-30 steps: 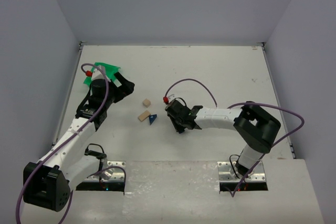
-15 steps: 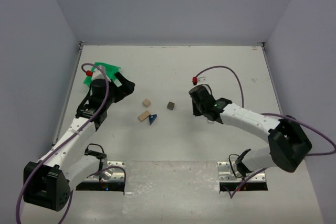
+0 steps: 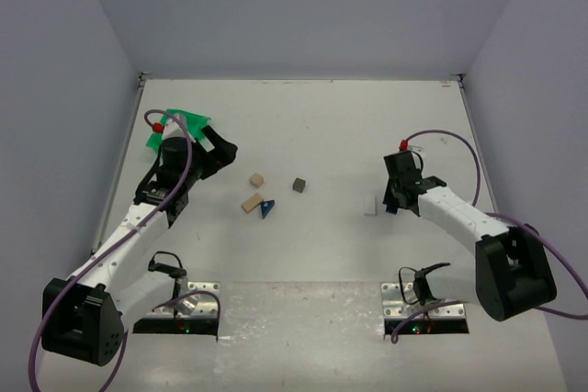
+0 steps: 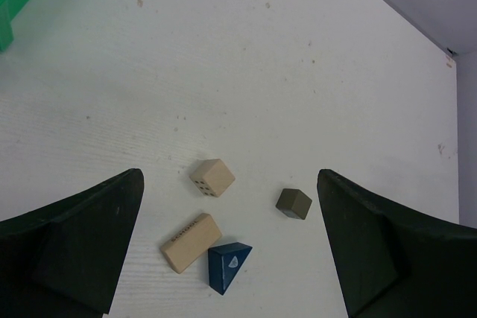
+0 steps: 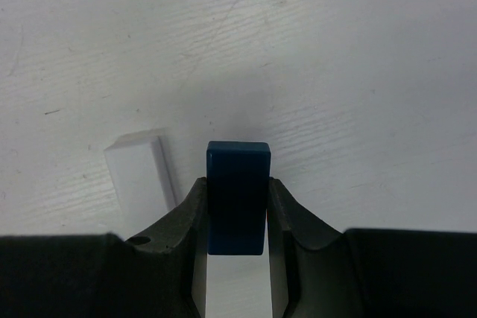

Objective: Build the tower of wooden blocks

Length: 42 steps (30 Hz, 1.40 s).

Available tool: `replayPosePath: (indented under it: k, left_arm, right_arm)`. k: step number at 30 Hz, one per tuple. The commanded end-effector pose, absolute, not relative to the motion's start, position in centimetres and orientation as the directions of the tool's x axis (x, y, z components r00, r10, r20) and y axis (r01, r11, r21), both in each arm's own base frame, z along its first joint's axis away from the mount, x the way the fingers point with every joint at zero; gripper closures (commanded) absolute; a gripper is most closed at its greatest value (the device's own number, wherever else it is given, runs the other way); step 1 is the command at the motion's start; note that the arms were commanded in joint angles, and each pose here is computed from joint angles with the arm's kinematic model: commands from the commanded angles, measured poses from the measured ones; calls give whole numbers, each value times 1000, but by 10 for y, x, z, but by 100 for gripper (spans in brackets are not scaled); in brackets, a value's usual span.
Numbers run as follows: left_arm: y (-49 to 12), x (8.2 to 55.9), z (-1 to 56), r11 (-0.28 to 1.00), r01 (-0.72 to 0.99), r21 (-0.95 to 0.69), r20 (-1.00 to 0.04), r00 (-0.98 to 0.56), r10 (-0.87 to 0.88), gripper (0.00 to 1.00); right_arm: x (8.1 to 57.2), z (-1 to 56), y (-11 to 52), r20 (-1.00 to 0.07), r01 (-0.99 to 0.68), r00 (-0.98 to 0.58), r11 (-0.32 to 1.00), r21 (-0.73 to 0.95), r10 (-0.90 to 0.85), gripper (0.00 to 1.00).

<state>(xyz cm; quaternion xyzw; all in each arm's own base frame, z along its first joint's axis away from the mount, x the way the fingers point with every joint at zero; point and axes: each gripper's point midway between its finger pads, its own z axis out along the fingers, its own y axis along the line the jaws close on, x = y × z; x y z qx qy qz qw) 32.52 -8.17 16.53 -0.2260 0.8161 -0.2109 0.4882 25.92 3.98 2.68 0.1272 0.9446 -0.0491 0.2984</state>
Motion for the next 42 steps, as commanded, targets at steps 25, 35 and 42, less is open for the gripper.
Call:
replayPosePath:
  k: [25, 35, 42]
  left_arm:
    - [-89, 329, 176, 807, -114, -580, -717, -398, -572, 0]
    - [-90, 329, 177, 806, -108, -582, -717, -399, -571, 0]
    - [-91, 329, 178, 807, -103, -581, -719, -400, -569, 0]
  right_arm:
    - [281, 7, 63, -571, 145, -808, 988, 49, 147, 76]
    - [278, 6, 68, -561, 128, -815, 989, 71, 146, 73]
    - [278, 6, 67, -557, 139, -816, 988, 72, 156, 67]
